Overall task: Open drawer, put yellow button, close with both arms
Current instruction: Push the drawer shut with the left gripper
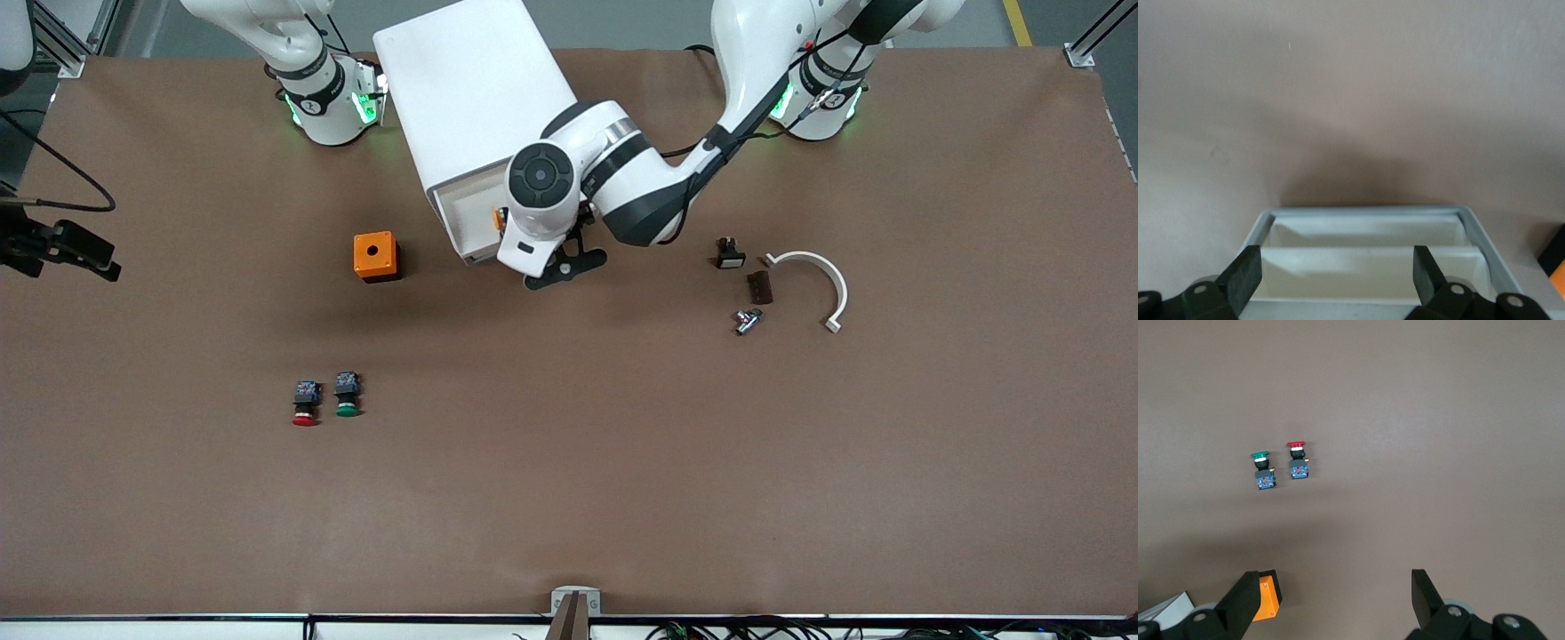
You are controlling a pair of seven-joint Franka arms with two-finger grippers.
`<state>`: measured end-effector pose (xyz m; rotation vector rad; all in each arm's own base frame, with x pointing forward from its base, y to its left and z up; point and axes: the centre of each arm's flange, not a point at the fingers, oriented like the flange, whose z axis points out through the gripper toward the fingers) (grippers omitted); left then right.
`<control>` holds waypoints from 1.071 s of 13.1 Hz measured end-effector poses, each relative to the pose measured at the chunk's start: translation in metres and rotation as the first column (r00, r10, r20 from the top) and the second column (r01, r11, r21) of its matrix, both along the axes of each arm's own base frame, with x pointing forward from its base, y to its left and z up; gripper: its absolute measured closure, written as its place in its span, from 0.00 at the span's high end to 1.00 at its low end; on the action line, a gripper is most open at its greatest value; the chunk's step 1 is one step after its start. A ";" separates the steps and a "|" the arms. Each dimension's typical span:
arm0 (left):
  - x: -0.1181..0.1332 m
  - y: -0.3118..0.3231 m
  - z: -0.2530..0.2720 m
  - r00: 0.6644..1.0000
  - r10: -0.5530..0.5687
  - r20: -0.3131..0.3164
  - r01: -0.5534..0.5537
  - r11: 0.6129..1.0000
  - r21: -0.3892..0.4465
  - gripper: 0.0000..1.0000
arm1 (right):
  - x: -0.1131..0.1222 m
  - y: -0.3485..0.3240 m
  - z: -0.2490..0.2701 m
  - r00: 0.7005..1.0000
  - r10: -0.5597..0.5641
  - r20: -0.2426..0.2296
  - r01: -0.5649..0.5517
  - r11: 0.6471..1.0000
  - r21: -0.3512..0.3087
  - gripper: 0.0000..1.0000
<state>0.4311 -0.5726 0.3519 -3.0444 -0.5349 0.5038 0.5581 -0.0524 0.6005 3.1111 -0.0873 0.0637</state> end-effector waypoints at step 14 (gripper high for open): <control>-0.045 -0.022 -0.006 1.000 0.001 -0.020 0.000 0.999 0.039 1.00 | -0.007 0.023 0.026 1.000 -0.022 0.018 0.022 1.000 0.003 1.00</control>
